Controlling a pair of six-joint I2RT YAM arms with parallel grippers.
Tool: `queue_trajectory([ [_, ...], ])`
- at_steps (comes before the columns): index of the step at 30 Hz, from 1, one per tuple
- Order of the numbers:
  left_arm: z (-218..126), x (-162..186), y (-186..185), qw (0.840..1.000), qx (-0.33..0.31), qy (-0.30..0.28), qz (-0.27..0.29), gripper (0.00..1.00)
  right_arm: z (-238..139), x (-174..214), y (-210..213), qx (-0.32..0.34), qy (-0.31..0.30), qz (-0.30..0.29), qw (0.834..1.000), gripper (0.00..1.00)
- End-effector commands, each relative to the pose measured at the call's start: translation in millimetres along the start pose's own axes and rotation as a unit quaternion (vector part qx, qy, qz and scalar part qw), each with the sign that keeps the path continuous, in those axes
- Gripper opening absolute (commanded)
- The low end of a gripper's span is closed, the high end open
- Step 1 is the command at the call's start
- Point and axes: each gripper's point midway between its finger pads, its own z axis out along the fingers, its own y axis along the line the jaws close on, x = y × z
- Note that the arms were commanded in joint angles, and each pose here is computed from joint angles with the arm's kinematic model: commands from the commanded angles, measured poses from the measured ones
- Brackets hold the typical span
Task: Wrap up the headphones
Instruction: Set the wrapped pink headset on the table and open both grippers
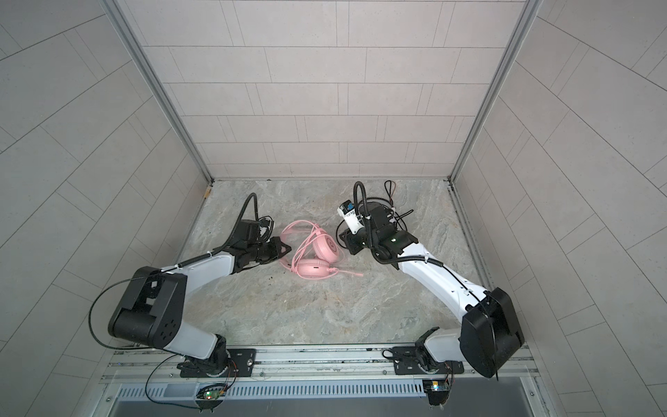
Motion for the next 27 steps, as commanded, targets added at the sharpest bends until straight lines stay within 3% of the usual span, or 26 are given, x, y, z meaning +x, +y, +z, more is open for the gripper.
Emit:
queue_trajectory([
  [1, -13.3, -40.8, -20.6, 0.997, 0.041, -0.066, -0.026, 0.0, 1.3, 2.0, -23.0, 0.044, -0.014, 0.053, 0.997, 0.27],
  [13, 6.4, -79.0, 25.7, 0.98, -0.046, -0.12, -0.149, 0.0, 33.8, 53.2, -38.7, 0.05, 0.06, 0.119, 0.99, 0.32],
  [17, 4.5, -91.9, 50.0, 0.966, -0.108, -0.156, -0.174, 0.0, 29.5, 56.1, -36.3, 0.045, 0.056, 0.122, 0.99, 0.32],
  [27, 19.8, -112.0, 73.3, 0.949, -0.173, -0.178, -0.193, 0.0, 17.3, 65.9, -34.3, 0.049, 0.063, 0.112, 0.991, 0.33],
])
